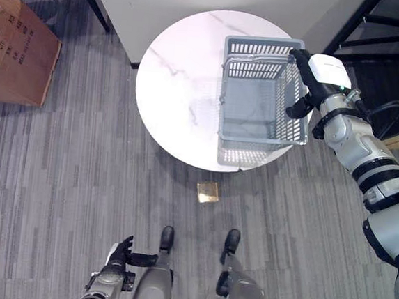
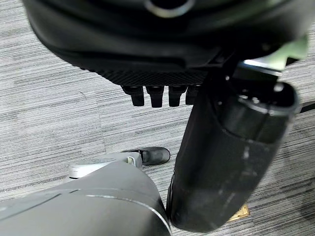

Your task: Get the vegetables into the basket

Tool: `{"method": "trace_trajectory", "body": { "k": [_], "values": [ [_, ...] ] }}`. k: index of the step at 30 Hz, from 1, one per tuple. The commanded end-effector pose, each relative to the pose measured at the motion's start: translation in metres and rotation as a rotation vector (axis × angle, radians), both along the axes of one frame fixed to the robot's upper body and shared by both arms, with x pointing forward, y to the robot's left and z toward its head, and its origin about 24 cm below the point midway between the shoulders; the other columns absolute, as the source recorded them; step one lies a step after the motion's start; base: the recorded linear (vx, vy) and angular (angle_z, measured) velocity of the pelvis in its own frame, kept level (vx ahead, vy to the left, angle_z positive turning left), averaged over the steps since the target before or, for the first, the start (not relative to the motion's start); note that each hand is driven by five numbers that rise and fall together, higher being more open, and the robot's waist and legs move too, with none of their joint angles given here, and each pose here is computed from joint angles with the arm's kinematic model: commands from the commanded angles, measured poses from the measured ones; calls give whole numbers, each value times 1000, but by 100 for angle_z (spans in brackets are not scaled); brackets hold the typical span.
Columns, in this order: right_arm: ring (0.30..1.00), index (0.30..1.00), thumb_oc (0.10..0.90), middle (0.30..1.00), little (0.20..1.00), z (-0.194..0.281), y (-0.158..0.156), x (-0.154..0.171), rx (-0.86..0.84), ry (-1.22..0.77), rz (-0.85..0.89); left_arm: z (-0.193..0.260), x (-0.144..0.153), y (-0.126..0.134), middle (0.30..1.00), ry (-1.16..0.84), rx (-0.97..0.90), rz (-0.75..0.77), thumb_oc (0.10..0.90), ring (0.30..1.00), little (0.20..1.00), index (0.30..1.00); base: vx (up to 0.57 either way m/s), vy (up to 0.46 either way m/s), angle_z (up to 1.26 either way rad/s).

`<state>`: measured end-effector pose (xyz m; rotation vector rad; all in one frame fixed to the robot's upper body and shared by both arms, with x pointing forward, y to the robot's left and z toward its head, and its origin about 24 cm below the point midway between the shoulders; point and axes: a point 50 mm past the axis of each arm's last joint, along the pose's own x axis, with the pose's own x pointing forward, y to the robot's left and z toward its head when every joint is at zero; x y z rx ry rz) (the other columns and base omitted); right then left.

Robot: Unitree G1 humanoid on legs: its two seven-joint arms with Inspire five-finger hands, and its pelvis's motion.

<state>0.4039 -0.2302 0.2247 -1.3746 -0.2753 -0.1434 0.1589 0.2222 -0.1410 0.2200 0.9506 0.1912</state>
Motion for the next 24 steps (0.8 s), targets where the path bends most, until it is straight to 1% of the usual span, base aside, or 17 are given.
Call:
{"method": "trace_trajectory", "body": {
  "k": [1, 9, 14, 24],
  "values": [
    [1000, 1000, 900, 1000, 1000, 81, 17, -2, 27, -289, 50, -5, -28, 25, 1000, 118, 113, -32, 900, 1000, 1000, 1000, 0, 0, 0],
    [1000, 1000, 900, 1000, 1000, 91, 17, -1, 18, -310, 24, -4, -27, 28, 1000, 116, 126, -29, 900, 1000, 1000, 1000, 5, 5, 1],
    [1000, 1000, 900, 1000, 1000, 102, 8, 1, -22, -313, -37, -3, -26, 30, 1000, 108, 124, -24, 900, 1000, 1000, 1000, 0, -9, 2],
    [1000, 1000, 900, 1000, 1000, 119, -1, -2, -52, -334, -90, -1, -21, 30, 1000, 92, 117, -22, 900, 1000, 1000, 1000, 6, -10, 5]
  ]
}}
